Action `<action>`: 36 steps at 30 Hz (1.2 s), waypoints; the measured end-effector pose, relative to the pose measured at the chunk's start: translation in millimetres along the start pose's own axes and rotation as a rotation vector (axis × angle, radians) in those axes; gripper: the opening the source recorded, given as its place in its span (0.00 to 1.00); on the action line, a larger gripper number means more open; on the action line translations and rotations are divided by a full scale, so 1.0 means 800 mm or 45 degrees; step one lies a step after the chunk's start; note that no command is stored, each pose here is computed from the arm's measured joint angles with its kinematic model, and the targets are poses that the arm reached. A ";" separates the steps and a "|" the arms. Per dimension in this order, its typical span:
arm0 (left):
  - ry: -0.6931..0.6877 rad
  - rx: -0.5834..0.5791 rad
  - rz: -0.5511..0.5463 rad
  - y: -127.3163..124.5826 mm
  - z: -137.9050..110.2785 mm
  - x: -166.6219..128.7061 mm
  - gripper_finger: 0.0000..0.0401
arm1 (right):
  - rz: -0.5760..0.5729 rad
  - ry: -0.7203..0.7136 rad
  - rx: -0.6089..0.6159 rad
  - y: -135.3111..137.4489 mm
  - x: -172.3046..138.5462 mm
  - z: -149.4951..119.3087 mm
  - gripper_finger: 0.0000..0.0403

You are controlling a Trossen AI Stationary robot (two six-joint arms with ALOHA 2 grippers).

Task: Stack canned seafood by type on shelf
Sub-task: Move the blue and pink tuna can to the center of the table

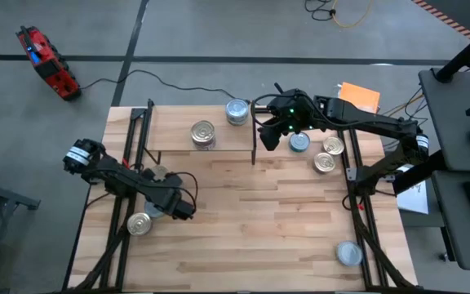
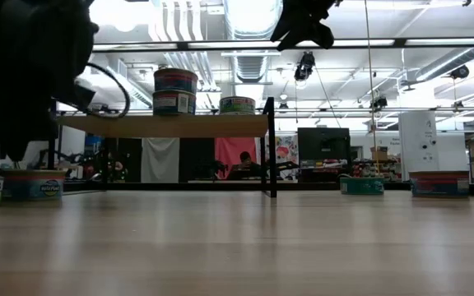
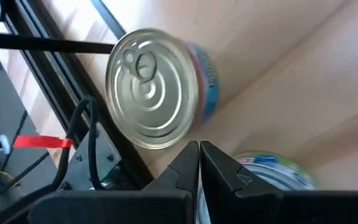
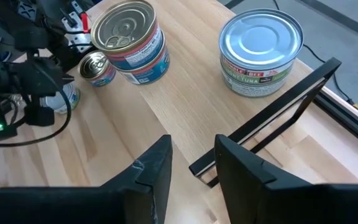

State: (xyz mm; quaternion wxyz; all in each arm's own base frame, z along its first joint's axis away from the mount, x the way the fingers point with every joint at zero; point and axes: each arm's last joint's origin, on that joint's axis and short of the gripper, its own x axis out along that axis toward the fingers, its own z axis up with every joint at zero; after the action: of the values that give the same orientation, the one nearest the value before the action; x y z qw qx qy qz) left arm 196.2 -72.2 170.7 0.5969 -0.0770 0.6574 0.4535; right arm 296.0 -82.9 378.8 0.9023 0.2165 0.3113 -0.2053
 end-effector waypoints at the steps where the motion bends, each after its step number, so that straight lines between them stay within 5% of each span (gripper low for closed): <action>1: 0.002 -0.001 0.007 0.000 -0.001 0.004 0.00 | 0.001 0.001 -0.001 0.001 0.000 0.000 0.27; 26: -0.038 -0.134 0.086 0.008 -0.003 0.041 0.00 | 0.009 0.006 0.004 0.004 0.000 -0.002 0.20; 36: -0.094 -0.108 -0.082 -0.008 0.010 0.020 0.00 | 0.009 0.006 0.004 0.004 0.000 -0.002 0.23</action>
State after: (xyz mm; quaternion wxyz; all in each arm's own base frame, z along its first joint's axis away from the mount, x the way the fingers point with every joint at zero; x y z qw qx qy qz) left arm 201.7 -63.0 154.8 0.6312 -0.1066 0.6122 0.4642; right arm 296.9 -79.8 378.4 0.9018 0.2196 0.3124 -0.2021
